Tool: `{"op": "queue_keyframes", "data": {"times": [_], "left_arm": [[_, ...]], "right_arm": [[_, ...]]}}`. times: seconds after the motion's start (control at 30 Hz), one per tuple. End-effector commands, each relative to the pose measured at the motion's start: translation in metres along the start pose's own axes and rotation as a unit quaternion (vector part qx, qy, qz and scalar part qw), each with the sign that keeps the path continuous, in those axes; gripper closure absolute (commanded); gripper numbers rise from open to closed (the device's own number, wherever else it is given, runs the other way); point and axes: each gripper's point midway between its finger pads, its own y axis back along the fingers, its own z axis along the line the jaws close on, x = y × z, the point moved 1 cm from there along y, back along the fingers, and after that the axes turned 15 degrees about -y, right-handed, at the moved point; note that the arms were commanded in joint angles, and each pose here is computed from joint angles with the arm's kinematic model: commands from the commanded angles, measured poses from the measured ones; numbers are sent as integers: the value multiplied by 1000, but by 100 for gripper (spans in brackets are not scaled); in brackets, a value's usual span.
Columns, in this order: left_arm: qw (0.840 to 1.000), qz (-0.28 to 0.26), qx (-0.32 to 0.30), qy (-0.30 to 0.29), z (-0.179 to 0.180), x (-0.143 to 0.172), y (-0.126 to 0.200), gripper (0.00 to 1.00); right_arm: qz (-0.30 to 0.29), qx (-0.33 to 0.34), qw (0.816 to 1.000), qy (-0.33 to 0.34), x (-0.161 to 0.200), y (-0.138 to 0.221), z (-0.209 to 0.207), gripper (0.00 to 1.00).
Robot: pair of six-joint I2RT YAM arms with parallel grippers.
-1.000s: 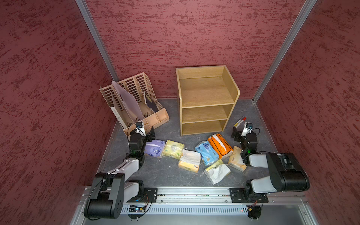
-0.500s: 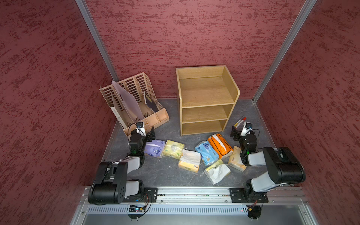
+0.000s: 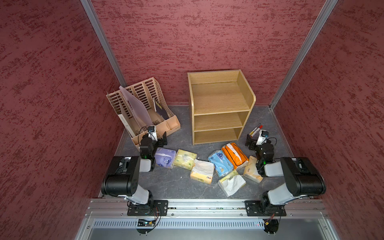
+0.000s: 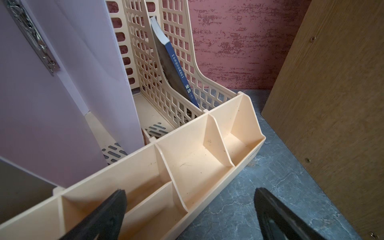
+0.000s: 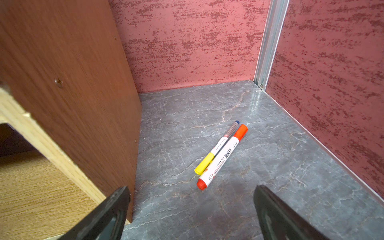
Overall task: Remove the tissue boxes from the shelf
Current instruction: Reset both arms
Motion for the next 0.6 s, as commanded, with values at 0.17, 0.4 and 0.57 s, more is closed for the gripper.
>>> {"op": "queue_keyframes", "data": {"times": [0.17, 0.4, 0.57], "left_arm": [[1000, 8, 4, 6, 0, 2, -1, 0], [1000, 9, 4, 7, 0, 3, -1, 0], [1000, 10, 6, 6, 0, 3, -1, 0]], "right_arm": [[48, -45, 998, 25, 3, -17, 20, 2], [48, -47, 997, 27, 3, -18, 21, 2], [50, -46, 997, 27, 3, -18, 21, 1]]}}
